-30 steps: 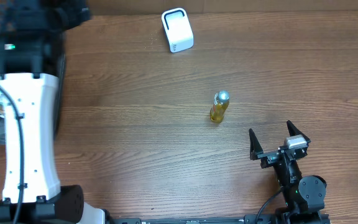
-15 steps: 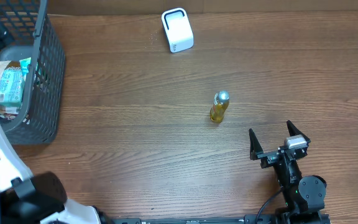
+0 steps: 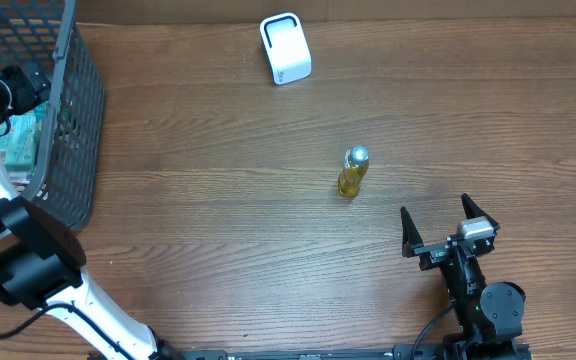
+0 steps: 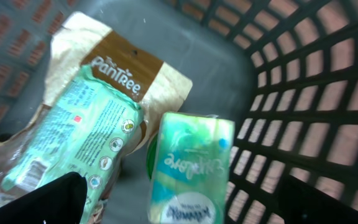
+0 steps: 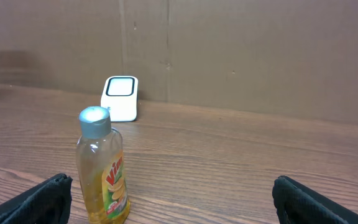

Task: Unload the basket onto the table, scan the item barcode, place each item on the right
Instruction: 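Reach the left gripper back into the basket toward the green-lidded tub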

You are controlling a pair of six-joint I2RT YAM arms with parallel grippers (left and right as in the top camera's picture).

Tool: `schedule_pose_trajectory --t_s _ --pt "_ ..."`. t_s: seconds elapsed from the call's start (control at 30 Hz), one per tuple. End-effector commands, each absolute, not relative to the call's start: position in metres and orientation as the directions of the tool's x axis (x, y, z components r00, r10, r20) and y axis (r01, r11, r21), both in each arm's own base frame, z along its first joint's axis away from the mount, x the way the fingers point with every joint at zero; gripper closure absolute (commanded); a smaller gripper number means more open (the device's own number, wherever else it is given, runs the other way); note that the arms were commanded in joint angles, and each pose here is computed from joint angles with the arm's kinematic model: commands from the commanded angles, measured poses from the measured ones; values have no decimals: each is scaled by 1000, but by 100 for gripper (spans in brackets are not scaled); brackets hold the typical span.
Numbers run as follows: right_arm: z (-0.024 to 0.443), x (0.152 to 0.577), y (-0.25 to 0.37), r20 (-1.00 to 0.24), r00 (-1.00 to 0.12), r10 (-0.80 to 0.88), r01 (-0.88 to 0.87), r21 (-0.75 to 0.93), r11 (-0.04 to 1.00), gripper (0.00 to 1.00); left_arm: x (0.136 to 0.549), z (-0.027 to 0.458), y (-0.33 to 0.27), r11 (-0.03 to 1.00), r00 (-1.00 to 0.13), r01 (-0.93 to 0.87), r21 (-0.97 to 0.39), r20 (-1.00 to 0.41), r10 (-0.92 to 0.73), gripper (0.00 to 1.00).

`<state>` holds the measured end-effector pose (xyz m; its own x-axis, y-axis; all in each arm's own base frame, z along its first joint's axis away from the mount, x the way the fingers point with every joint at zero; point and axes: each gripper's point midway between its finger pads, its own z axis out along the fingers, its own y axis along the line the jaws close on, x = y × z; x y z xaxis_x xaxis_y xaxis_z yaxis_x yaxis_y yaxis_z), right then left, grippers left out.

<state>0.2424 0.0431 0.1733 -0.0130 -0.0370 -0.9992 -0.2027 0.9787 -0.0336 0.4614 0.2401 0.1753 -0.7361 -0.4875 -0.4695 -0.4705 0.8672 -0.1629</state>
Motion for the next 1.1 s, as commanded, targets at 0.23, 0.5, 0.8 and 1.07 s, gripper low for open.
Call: schedule_pose_trajectory --t_s 0.23,0.5,0.8,1.07 --pt "171 243 42 -999 -12 -37 -195 -34 980 0 466 110 243 913 -835 -382 -140 -372 -406 0" --pt "171 243 42 -999 -13 -37 -195 -34 980 0 462 77 241 908 -858 -391 -151 -298 -419 4" --pt "171 243 42 -999 -13 -37 -195 -34 980 0 462 82 243 907 -853 -394 -146 -309 -420 11" --pt "171 243 42 -999 -13 -37 -195 -34 980 0 466 123 249 913 -821 -388 -126 -403 -405 4"
